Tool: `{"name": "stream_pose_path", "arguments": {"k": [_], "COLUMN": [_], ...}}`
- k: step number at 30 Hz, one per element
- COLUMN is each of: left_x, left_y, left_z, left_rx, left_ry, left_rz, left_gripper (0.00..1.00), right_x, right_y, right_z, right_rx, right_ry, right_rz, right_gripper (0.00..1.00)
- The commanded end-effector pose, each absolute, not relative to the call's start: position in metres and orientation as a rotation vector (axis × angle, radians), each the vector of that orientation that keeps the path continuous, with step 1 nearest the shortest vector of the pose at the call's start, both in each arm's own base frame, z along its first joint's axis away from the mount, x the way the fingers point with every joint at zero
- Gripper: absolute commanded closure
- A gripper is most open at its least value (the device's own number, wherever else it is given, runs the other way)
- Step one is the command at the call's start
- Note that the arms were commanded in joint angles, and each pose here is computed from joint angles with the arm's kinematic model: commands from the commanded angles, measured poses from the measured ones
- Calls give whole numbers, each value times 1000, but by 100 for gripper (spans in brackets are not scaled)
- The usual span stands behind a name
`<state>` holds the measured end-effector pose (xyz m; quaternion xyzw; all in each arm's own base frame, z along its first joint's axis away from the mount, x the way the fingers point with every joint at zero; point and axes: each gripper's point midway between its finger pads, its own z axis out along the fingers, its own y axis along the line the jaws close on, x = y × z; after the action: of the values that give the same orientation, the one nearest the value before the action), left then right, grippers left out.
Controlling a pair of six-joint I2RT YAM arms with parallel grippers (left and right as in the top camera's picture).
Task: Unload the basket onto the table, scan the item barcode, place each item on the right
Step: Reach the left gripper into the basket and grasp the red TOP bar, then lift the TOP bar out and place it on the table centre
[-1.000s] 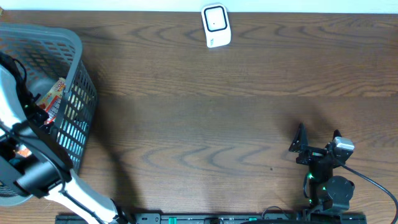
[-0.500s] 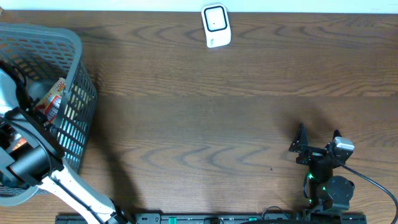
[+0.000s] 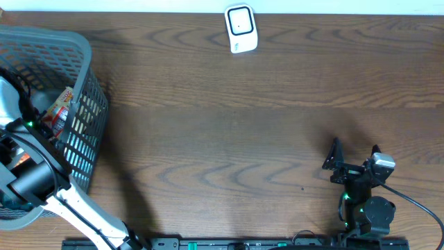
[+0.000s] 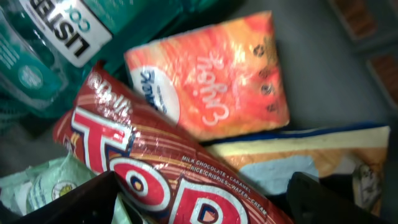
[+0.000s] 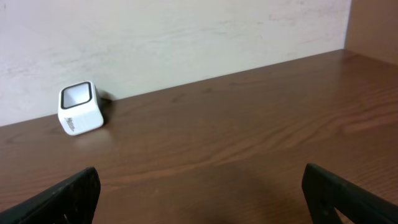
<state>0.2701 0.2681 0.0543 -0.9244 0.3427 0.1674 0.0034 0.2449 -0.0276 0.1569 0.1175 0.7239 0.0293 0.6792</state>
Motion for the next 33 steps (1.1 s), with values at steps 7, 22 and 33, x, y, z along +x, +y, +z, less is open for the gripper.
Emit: {"name": "stream_pose_path", "arguments": {"k": [7, 22, 33], "left_x": [281, 259, 276], "left_y": [259, 245, 262], "left_z": [43, 28, 169], "left_rx": [-2954, -2924, -2566], "left_ry": [1096, 1370, 1326], "left_rz": [409, 452, 153], "left_gripper": [12, 93, 92], "right_x": [245, 245, 245], "right_y": [-28, -29, -28], "right_z": [157, 156, 157], "right_rx": [275, 275, 275], "right_ry": [1623, 1623, 1623], "right_rz": [72, 71, 72], "right_gripper": [1, 1, 1]}}
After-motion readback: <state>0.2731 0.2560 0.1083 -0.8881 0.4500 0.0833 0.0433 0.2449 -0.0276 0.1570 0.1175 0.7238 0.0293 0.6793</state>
